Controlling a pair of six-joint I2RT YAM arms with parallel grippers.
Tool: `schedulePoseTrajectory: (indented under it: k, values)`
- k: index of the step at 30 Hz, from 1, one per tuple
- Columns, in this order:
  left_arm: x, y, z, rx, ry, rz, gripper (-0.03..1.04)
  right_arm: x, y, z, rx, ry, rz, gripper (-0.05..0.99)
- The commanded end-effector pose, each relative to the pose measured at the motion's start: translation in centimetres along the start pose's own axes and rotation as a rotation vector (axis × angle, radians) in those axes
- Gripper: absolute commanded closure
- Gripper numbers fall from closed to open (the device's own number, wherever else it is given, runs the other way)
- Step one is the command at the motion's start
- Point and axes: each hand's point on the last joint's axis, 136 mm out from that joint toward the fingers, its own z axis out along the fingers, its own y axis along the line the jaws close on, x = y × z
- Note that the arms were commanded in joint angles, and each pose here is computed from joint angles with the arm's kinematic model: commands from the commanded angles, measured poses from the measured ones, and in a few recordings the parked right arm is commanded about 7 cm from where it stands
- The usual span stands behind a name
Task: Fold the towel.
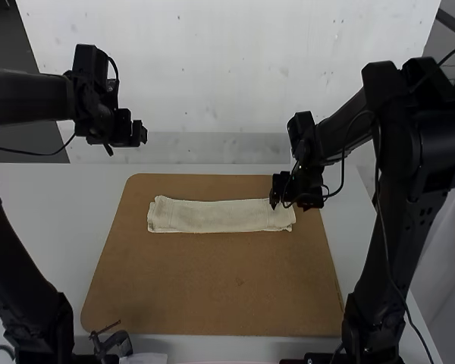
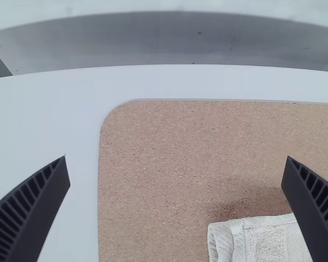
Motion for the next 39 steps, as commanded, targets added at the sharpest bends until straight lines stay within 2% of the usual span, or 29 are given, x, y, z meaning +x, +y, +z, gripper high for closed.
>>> schedulePoseTrajectory:
  k: [1,4,9,11,12,14,23,39]
  values:
    - [0.5,-0.3,0.0,0.020,0.010,0.011,0.00,-0.7,0.0,0.4,-0.010,0.002,0.069,0.00]
    - [1.4,-0.3,0.2,0.022,0.028,0.012,0.00,-0.1,-0.1,1.5,-0.003,0.032,0.073,0.00]
    - [2.7,-0.4,0.8,0.024,0.053,0.012,0.00,1.1,-0.3,3.4,0.014,0.089,0.089,0.27]
    - [2.8,-0.2,0.8,0.021,0.056,0.007,0.00,1.4,-0.4,3.9,0.022,0.105,0.100,0.49]
    - [2.8,-0.2,0.8,0.021,0.054,0.009,0.00,1.5,-0.4,4.2,0.028,0.111,0.104,0.67]
    - [2.8,0.0,0.7,0.018,0.053,0.005,0.00,1.6,-0.5,4.4,0.032,0.115,0.113,0.92]
    - [3.2,0.8,0.6,0.012,0.058,-0.004,0.00,1.3,-2.7,3.8,0.053,0.121,0.151,0.92]
    - [4.1,0.8,0.4,0.012,0.069,-0.003,0.00,-1.9,-18.0,-0.3,0.182,-0.001,0.277,0.92]
